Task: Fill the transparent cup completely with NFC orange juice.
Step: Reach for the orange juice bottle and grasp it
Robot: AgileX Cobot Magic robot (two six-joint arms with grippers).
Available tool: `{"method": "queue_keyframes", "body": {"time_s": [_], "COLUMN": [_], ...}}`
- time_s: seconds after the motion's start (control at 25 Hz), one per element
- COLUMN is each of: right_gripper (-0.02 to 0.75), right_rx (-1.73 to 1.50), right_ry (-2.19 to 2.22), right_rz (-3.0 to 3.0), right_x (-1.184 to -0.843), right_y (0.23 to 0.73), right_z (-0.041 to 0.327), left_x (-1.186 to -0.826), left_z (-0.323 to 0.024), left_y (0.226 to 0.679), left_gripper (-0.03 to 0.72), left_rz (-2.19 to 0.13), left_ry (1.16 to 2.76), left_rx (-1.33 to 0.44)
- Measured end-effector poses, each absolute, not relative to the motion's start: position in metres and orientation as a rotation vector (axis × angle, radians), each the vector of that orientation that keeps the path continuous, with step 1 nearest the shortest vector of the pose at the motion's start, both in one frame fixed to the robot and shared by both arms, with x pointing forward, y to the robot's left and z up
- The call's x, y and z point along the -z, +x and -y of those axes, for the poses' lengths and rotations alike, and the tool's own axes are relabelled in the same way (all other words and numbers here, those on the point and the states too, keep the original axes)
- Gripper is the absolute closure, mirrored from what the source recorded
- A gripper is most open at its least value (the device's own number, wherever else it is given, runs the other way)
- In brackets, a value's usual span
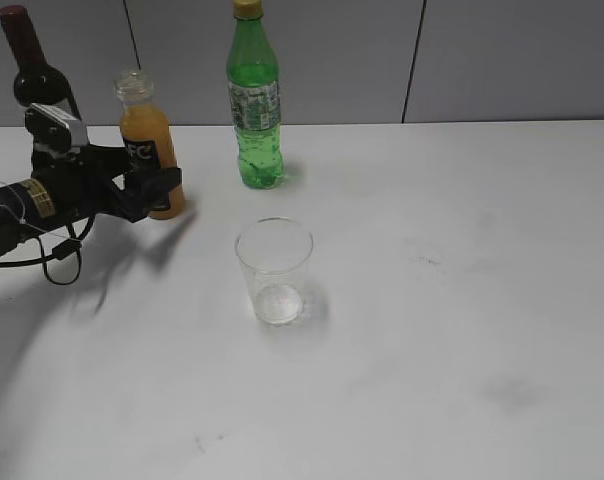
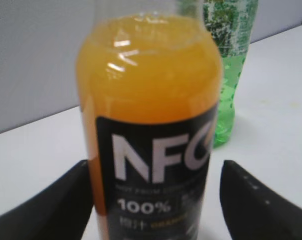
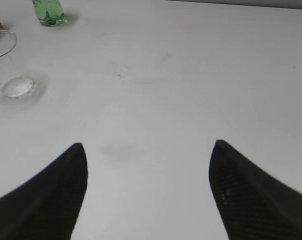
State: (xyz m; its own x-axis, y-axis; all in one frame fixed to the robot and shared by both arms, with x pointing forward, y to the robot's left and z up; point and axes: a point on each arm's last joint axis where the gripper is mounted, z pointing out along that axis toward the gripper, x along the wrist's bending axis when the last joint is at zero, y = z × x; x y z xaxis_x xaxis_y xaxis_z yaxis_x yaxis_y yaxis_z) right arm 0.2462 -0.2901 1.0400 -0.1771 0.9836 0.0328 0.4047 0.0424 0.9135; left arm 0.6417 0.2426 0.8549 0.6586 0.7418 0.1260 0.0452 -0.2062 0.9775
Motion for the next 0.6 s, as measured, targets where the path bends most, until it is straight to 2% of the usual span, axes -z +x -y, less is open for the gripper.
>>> {"method": "queue_keyframes", "body": {"time_s": [0.6], "right_gripper": [0.151], "right_rx": [-1.112], "right_ry": [1.418], "right_rz": [-1.66], "right_x": [-1.04], "right_y": [0.246], "right_z": [0.29], "left_x": [-0.843], "left_z": [-0.217], "left_y": [0.667], "left_gripper": [0.101], "left_rz": [-0.64], "left_ry": [1.702], "left_rx": [-0.703]}}
